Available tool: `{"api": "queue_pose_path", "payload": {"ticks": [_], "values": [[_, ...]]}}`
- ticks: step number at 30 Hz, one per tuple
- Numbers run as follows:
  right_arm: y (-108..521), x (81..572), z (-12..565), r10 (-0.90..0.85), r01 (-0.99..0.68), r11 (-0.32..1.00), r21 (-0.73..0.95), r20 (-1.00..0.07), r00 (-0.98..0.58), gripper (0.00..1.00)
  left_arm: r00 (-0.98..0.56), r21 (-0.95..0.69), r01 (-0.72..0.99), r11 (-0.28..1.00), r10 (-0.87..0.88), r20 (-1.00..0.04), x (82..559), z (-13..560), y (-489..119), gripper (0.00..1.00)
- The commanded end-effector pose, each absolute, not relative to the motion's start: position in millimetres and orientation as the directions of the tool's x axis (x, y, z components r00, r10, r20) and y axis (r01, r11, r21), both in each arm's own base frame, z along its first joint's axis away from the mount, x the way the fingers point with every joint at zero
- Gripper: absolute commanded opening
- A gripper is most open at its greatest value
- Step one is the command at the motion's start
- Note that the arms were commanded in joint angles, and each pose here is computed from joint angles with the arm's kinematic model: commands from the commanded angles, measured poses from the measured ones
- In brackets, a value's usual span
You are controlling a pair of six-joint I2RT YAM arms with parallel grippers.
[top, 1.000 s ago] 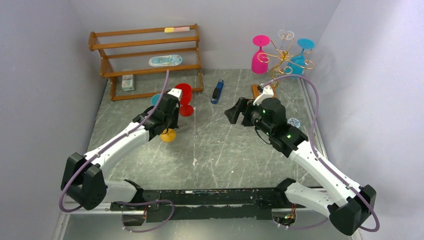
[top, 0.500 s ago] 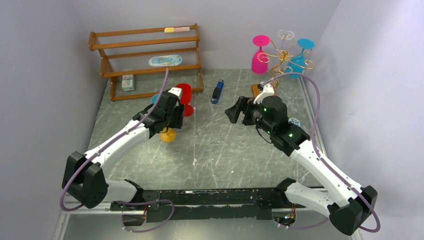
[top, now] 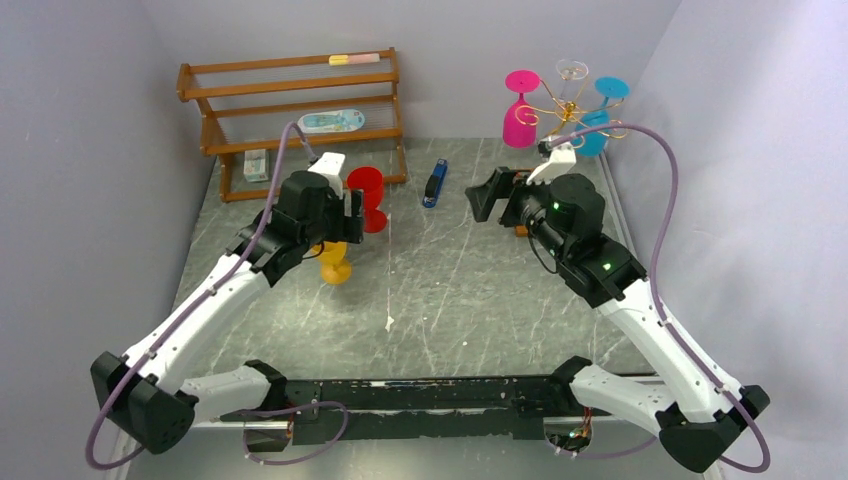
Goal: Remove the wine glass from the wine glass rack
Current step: Place the wine glass at the center of the board, then pick up the wine glass from the wine rack.
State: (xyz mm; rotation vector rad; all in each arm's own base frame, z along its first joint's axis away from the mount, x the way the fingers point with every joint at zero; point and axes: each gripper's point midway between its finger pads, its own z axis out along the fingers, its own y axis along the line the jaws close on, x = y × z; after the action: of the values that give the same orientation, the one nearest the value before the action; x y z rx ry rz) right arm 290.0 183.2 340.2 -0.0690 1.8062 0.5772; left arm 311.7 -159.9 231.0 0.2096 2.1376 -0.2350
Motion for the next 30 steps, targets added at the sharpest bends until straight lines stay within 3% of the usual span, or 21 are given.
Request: {"api": "queue_pose_path", "payload": {"ticks": [1, 10, 30], "values": [[162, 295, 367, 0.225, -0.287, 0.914, 0.287, -0.947, -0.229, 0.95, -0.494, -0.129, 0.29, 0.948, 0.033, -0.869, 302, 260, -163, 0.86], [154, 307, 391, 0.233, -0.237, 0.933, 0.27, -0.957, -0.172, 0.94, -0.475, -0.174, 0.343, 0.923, 0.01, -0.88, 297, 271, -173, 0.87], [112, 441, 440, 0.379, -0.125, 0.907, 0.403, -0.908, -0.179, 0.84, -0.47, -0.183, 0.396, 0.9, 0.028, -0.882, 285, 280, -177, 0.87]]}}
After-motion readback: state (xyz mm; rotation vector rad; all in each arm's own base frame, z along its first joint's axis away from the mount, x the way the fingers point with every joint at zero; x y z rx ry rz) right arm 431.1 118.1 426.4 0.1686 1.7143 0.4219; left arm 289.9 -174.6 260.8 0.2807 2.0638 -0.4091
